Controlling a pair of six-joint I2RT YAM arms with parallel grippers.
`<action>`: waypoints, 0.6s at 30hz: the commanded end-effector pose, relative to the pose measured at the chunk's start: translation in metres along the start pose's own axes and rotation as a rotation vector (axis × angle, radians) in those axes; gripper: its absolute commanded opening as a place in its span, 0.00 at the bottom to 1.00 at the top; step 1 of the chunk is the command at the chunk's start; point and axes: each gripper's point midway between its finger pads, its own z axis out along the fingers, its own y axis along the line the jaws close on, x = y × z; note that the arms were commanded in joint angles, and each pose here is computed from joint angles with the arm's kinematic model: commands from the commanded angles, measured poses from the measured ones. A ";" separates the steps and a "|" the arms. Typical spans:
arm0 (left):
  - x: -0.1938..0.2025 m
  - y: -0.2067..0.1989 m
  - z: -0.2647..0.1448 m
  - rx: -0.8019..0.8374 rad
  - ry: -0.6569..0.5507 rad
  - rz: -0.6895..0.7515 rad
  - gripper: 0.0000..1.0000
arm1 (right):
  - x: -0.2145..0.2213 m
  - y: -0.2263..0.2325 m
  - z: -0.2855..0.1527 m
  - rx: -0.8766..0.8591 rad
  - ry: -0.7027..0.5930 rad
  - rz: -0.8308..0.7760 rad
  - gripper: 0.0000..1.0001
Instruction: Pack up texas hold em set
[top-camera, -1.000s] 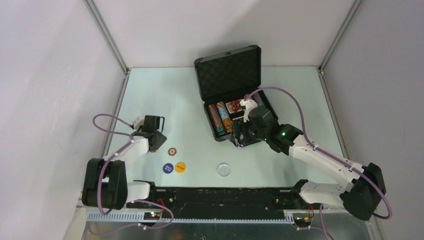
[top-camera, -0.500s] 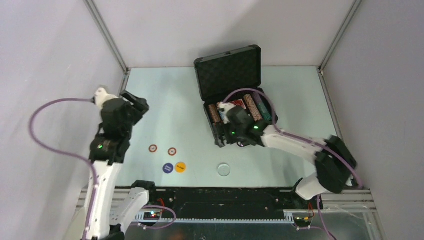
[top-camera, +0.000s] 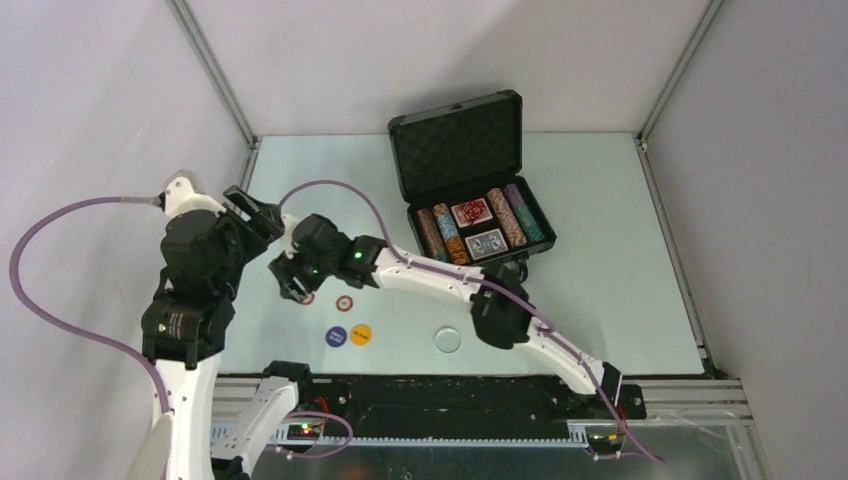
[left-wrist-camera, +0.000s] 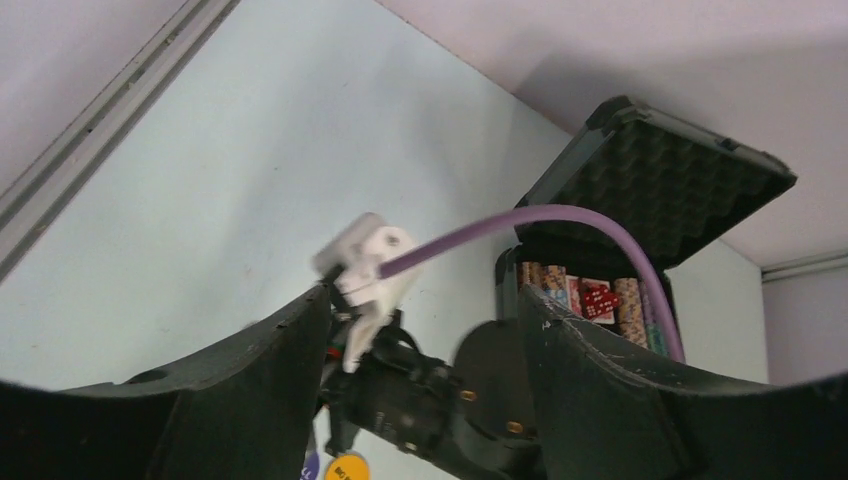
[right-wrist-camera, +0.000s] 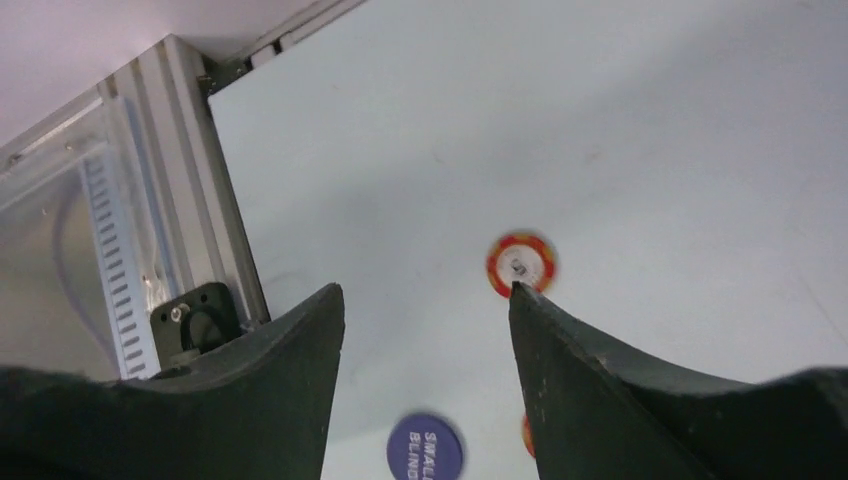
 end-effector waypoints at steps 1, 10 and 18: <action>-0.004 0.002 -0.004 0.000 0.001 0.056 0.74 | 0.014 0.006 0.025 -0.080 0.066 -0.101 0.64; 0.011 0.007 0.007 -0.017 0.045 0.080 0.75 | 0.018 -0.004 0.062 -0.093 -0.025 -0.244 0.72; 0.017 0.011 0.010 -0.027 0.059 0.091 0.75 | 0.024 -0.017 0.076 -0.105 -0.042 -0.228 0.64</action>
